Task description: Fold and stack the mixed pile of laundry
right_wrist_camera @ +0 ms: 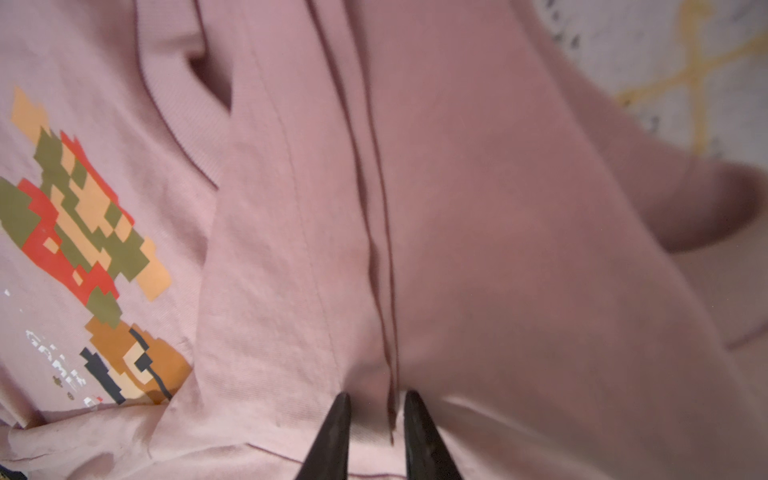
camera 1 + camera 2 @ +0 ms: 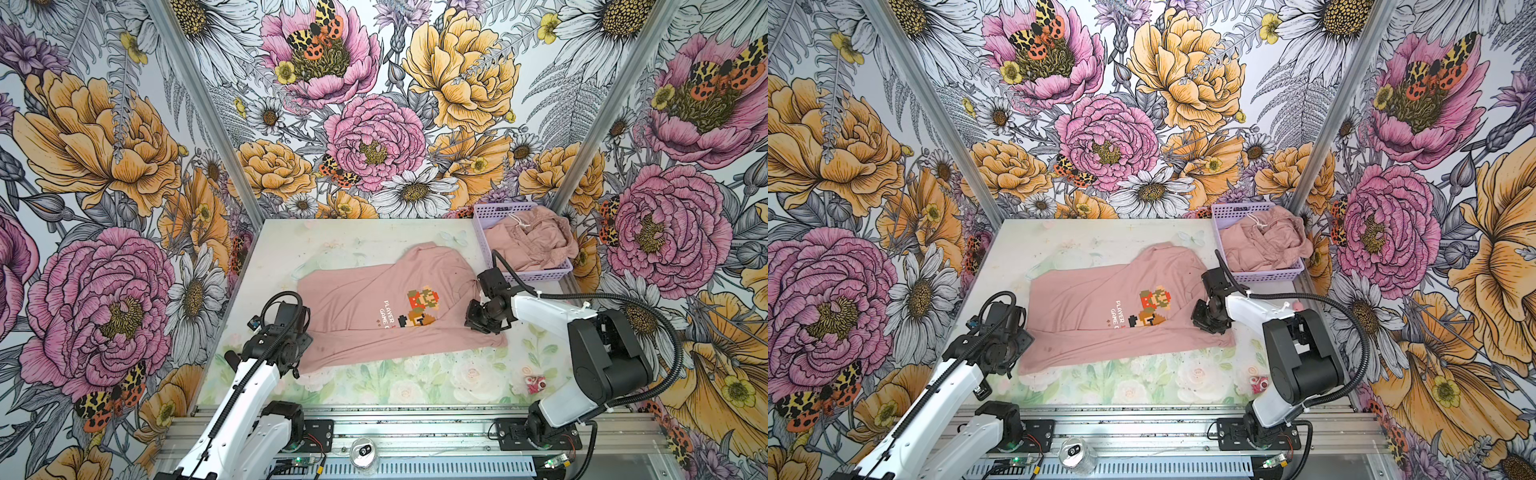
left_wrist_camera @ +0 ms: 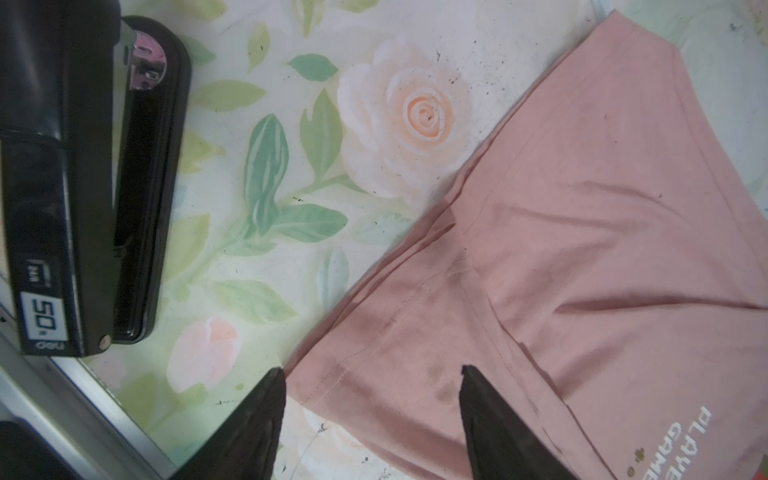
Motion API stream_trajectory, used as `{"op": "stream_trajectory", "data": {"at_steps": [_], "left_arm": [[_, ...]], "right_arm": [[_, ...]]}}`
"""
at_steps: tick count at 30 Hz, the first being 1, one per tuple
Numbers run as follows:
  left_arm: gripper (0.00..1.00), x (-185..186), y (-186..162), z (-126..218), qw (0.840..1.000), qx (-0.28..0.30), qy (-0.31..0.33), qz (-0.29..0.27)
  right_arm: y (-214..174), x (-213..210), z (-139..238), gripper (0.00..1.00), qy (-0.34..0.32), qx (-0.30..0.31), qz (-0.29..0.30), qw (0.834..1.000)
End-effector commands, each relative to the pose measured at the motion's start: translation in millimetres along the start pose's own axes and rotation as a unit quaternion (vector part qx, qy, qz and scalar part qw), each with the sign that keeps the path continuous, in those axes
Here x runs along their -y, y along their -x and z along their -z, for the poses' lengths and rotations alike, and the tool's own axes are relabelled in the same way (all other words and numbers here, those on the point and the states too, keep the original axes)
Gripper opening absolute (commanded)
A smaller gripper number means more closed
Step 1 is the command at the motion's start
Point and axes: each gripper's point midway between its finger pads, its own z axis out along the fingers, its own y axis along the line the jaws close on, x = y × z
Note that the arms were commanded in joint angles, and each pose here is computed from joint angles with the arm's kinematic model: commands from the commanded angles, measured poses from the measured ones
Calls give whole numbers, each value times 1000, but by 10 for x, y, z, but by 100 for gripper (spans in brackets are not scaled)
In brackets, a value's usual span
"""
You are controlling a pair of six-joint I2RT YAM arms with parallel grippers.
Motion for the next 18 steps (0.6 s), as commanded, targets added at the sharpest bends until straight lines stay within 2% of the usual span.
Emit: {"op": "stream_trajectory", "data": {"at_steps": [1, 8, 18], "left_arm": [[68, 13, -54, -15, 1000, -8, -11, 2], [68, 63, -48, 1, 1000, -10, -20, -2], [68, 234, -36, 18, 999, -16, -39, -26]], "right_arm": [[133, -138, 46, 24, 13, 22, 4, 1000], [124, -127, 26, 18, 11, 20, 3, 1000], [181, -215, 94, 0, 21, 31, 9, 999]]}}
